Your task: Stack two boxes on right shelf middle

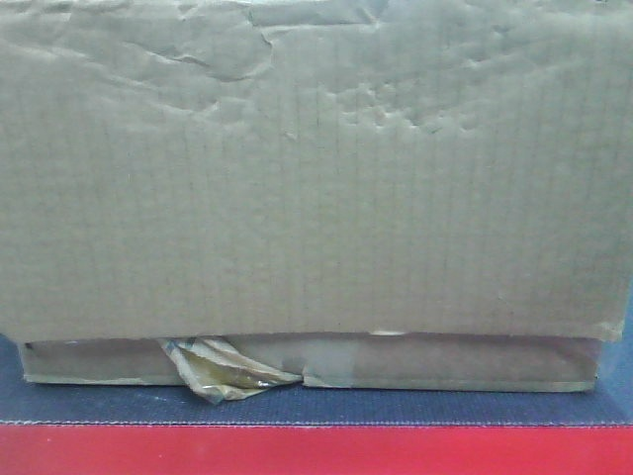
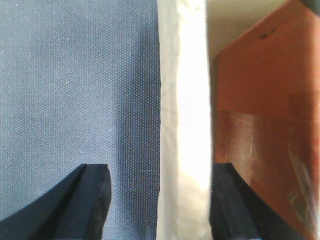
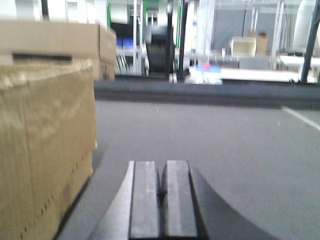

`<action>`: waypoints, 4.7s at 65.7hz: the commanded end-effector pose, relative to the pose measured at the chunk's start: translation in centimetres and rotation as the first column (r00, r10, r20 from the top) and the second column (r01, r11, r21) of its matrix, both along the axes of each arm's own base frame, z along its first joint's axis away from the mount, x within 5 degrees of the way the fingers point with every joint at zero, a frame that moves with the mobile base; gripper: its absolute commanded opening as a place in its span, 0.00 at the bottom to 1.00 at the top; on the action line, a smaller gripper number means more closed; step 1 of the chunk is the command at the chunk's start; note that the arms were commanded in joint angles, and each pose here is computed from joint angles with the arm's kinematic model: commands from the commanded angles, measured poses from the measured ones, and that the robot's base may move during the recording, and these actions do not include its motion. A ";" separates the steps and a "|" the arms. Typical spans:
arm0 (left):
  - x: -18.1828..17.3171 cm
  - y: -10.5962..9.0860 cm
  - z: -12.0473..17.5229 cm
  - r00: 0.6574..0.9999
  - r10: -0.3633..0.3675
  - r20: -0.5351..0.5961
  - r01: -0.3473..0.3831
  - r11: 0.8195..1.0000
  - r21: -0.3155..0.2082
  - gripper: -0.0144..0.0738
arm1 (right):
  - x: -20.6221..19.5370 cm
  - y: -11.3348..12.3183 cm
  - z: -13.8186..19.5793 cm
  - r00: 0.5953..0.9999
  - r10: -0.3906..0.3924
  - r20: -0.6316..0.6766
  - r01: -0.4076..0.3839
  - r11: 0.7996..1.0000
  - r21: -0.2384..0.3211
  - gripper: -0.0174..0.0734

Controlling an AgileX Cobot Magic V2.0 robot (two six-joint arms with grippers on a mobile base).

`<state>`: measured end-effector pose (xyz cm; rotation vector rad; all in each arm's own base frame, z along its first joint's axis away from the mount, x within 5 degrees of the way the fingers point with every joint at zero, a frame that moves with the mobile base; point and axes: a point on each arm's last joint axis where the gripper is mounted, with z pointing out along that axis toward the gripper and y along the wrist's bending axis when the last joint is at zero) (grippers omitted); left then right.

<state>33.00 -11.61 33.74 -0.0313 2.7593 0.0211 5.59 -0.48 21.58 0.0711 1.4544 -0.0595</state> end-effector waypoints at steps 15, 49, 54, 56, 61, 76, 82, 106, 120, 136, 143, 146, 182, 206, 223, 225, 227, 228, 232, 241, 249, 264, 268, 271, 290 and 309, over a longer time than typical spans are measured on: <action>-0.2 0.0 0.2 1.000 -0.003 0.003 0.003 1.000 -0.016 0.52 | -1.0 0.1 8.0 1.000 0.013 0.002 -0.013 0.999 0.050 0.01; -0.2 -0.2 0.2 1.000 -0.003 -0.004 0.003 0.999 -0.032 0.52 | 9.7 -0.5 12.4 0.700 0.059 -0.711 0.034 0.993 0.117 0.01; -0.2 -0.2 0.2 1.000 -0.003 -0.004 0.003 0.999 -0.032 0.52 | 11.3 -0.7 12.3 0.644 0.065 -0.762 0.042 0.992 0.120 0.01; -0.2 -0.2 0.2 1.000 -0.003 -0.004 0.003 0.999 -0.032 0.52 | 12.0 -0.7 12.2 0.625 0.067 -0.778 0.044 0.992 0.121 0.01; -0.2 -0.2 0.2 1.000 -0.003 -0.004 0.003 0.999 -0.034 0.52 | 13.5 -0.8 11.8 0.603 0.068 -0.795 0.048 0.991 0.122 0.01; -0.3 -0.2 0.1 1.000 -0.003 -0.008 0.002 0.999 -0.043 0.52 | 16.7 -0.8 10.0 0.517 0.109 -0.849 0.068 0.984 0.167 0.02; -0.3 -0.3 0.1 1.000 -0.003 -0.010 0.002 0.999 -0.047 0.52 | 17.8 -0.9 10.2 0.448 0.118 -0.886 0.117 0.975 0.189 0.02; -0.3 -0.3 0.1 1.000 -0.003 -0.010 0.002 0.999 -0.047 0.52 | 20.7 2.3 18.4 0.555 -0.015 -0.832 0.141 0.987 0.076 0.02; -0.3 -0.3 0.1 1.000 -0.003 -0.010 0.002 0.999 -0.047 0.52 | 21.6 5.2 21.3 0.569 0.089 -0.818 0.059 0.987 0.149 0.03; -0.3 -0.3 0.1 1.000 -0.003 -0.010 0.002 0.999 -0.047 0.52 | 23.2 7.8 19.9 0.499 0.112 -0.859 0.001 0.991 0.130 0.47; -0.3 -0.3 0.1 1.000 -0.003 -0.010 0.002 0.999 -0.047 0.52 | 24.1 8.5 18.5 0.434 0.116 -0.893 0.003 0.992 0.130 0.58; -0.3 -0.3 0.1 1.000 -0.005 -0.010 0.004 0.999 -0.046 0.52 | 24.5 8.7 17.9 0.415 0.117 -0.902 0.004 0.991 0.131 0.58; -0.2 -0.3 0.0 1.000 -0.007 -0.013 0.007 0.999 -0.044 0.52 | 24.7 9.8 13.1 0.235 0.182 -0.955 0.000 0.982 0.187 0.58; -0.2 -0.3 0.0 1.000 -0.007 -0.013 0.007 0.999 -0.044 0.52 | 24.3 10.7 12.9 0.221 0.192 -0.956 -0.028 0.981 0.190 0.58; -0.2 -0.3 0.0 1.000 -0.007 -0.013 0.007 0.999 -0.044 0.52 | 24.3 10.7 12.9 0.225 0.183 -0.957 -0.017 0.983 0.184 0.52; -0.2 -0.3 0.0 1.000 -0.007 -0.013 0.007 0.999 -0.044 0.52 | 24.3 10.7 12.9 0.225 0.183 -0.957 -0.017 0.983 0.184 0.50; -0.2 -0.3 0.0 1.000 -0.007 -0.013 0.007 0.999 -0.044 0.52 | 24.3 10.7 12.9 0.225 0.183 -0.957 -0.017 0.983 0.184 0.47; -0.2 -0.3 0.0 1.000 -0.007 -0.013 0.007 0.999 -0.044 0.52 | 24.3 10.7 12.9 0.225 0.183 -0.957 -0.017 0.983 0.184 0.46; -0.2 -0.3 0.0 1.000 -0.007 -0.013 0.007 0.999 -0.044 0.52 | 24.3 10.6 12.9 0.227 0.179 -0.957 -0.015 0.983 0.181 0.39; -0.2 -0.4 0.0 1.000 0.001 -0.013 -0.002 0.999 -0.048 0.43 | 24.8 10.2 12.1 0.224 0.119 -0.967 0.003 0.992 0.122 0.20; -0.1 -0.6 0.1 1.000 0.016 0.005 -0.016 0.998 -0.055 0.14 | 24.9 10.2 11.9 0.219 0.112 -0.969 0.005 0.993 0.116 0.01; -0.6 -0.9 1.0 0.997 0.040 0.062 -0.039 0.999 -0.031 0.04 | 25.0 10.1 12.8 0.255 0.109 -0.961 0.023 0.993 0.119 0.01; -0.8 -0.7 1.6 0.993 0.063 0.096 -0.062 0.998 -0.020 0.04 | 25.1 10.1 13.3 0.277 0.098 -0.956 0.021 0.994 0.108 0.01; -0.9 -0.5 2.1 0.989 0.071 0.133 -0.071 0.997 -0.008 0.04 | 25.2 10.1 13.7 0.297 0.083 -0.951 0.021 0.995 0.094 0.01; -0.6 0.5 6.0 0.900 0.081 0.428 -0.043 0.994 -0.098 0.04 | 27.2 10.7 17.5 0.576 0.135 -0.807 -0.034 0.989 0.141 0.01; 1.1 2.2 9.2 0.751 0.093 0.654 0.008 0.989 -0.151 0.04 | 28.6 11.0 20.0 0.760 0.180 -0.625 -0.120 0.983 0.137 0.01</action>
